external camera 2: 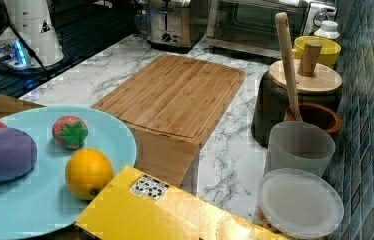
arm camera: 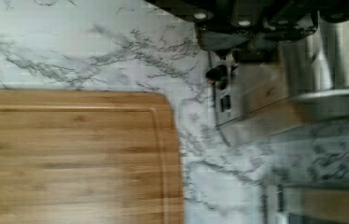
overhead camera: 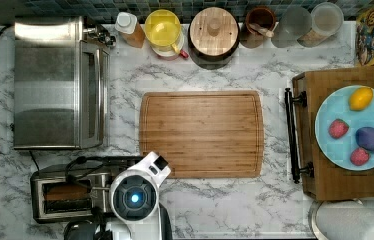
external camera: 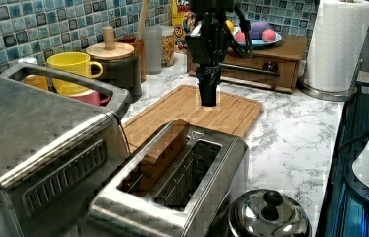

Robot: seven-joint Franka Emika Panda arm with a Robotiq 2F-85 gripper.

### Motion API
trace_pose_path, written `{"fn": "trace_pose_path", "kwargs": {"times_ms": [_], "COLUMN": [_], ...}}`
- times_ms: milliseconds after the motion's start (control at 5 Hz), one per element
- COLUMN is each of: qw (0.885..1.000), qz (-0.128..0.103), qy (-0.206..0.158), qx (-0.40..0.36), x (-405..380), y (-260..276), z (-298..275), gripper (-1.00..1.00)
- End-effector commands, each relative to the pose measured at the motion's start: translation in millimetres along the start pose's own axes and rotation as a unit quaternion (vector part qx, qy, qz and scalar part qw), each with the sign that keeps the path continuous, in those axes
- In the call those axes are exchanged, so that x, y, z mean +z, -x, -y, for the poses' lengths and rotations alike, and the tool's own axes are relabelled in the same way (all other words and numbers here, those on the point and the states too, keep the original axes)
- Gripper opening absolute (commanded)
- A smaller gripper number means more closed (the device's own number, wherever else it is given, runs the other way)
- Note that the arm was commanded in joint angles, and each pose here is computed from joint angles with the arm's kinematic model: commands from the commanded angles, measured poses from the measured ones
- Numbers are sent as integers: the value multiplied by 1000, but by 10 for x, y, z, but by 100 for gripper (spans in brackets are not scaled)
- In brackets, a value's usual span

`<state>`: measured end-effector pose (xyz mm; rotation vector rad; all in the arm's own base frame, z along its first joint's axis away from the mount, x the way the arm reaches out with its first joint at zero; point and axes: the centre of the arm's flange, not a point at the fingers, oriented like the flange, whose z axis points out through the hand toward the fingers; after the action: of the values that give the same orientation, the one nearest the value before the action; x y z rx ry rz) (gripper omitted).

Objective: Turn on the toaster.

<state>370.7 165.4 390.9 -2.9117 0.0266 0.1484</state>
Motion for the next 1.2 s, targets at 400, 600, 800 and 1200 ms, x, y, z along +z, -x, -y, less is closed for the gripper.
{"fn": "trace_pose_path", "kwargs": {"times_ms": [400,600,800,1200], "qw": [997,998,998,998], "qz": [38,8,10,33], "qy": [10,-8,3,43], "qx": [-66,-67,-67,-27], "x": [318,217,295,563], "y": [171,248,245,90], "z": [520,520,560,450], "gripper": [-100,-100,-100,-100]}}
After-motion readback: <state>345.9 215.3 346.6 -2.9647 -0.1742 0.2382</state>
